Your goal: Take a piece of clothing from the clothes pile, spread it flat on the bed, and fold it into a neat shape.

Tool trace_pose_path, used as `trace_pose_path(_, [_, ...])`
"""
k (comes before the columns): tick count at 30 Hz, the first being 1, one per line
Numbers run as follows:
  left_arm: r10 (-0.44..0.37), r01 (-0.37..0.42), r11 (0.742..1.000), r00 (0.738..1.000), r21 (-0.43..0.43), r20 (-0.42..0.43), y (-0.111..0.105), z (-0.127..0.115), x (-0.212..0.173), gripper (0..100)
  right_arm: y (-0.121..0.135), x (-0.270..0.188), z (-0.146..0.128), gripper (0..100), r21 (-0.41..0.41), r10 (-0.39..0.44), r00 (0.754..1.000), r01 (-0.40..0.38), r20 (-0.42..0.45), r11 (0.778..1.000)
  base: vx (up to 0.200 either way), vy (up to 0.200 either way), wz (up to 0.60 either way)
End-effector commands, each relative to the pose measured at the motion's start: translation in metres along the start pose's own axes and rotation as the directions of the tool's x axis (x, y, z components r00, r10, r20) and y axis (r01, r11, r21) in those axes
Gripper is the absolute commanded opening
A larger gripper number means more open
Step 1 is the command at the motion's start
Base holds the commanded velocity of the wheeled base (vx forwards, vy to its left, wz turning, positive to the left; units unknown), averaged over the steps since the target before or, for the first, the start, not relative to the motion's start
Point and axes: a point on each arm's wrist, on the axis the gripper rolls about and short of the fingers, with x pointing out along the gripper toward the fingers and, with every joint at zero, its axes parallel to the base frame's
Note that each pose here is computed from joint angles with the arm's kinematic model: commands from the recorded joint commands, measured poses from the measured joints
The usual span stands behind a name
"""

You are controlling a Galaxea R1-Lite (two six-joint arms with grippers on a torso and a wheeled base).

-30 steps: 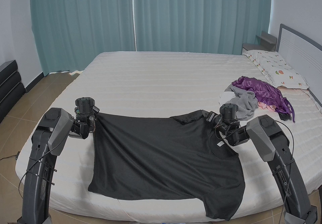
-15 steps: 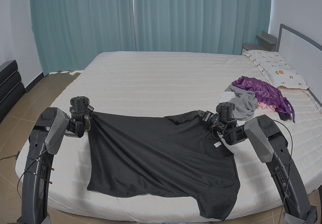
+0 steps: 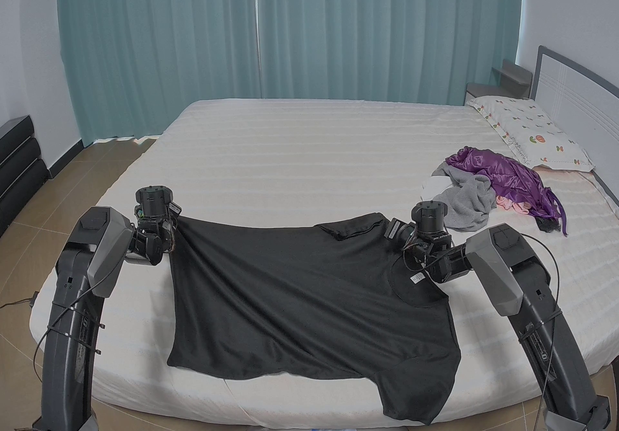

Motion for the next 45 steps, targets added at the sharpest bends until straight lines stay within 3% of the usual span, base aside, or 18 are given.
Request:
trace_pose_path(1, [-0.001,0.001,1.000,1.000,0.005,-0.002,0.000,-0.001,0.000,0,-0.001,0.001,-0.002,0,0.002,0.000,1.000,0.000,0.001,1.000,0.000,0.000,0.00])
trace_pose_path(11, [-0.007,0.007,1.000,1.000,0.011,-0.004,-0.002,-0.003,-0.001,0,-0.004,-0.002,0.020,0,0.016,-0.003,0.997,0.002,0.077,1.000,0.000,0.000,0.00])
trace_pose_path(21, [-0.092,0.092,0.996,0.996,-0.006,0.017,-0.026,-0.003,-0.001,0,-0.016,-0.008,0.052,0,0.038,-0.057,0.982,0.051,0.181,0.998,0.000,0.000,0.00])
trace_pose_path(30, [-0.126,0.126,0.992,0.992,-0.010,0.002,-0.030,-0.007,0.000,0,-0.034,-0.012,0.073,0,0.049,-0.098,0.966,0.089,0.240,0.995,0.000,0.000,0.00])
trace_pose_path(37, [-0.140,0.140,0.990,0.989,-0.004,-0.042,-0.025,-0.018,0.002,0,-0.039,-0.010,0.066,0,0.038,-0.107,0.968,0.101,0.228,0.994,0.000,0.000,0.00])
trace_pose_path(45, [-0.147,0.147,0.989,0.987,-0.001,-0.066,-0.023,-0.023,0.002,0,-0.044,-0.002,0.037,0,0.005,-0.114,0.978,0.115,0.174,0.993,0.000,0.000,0.00])
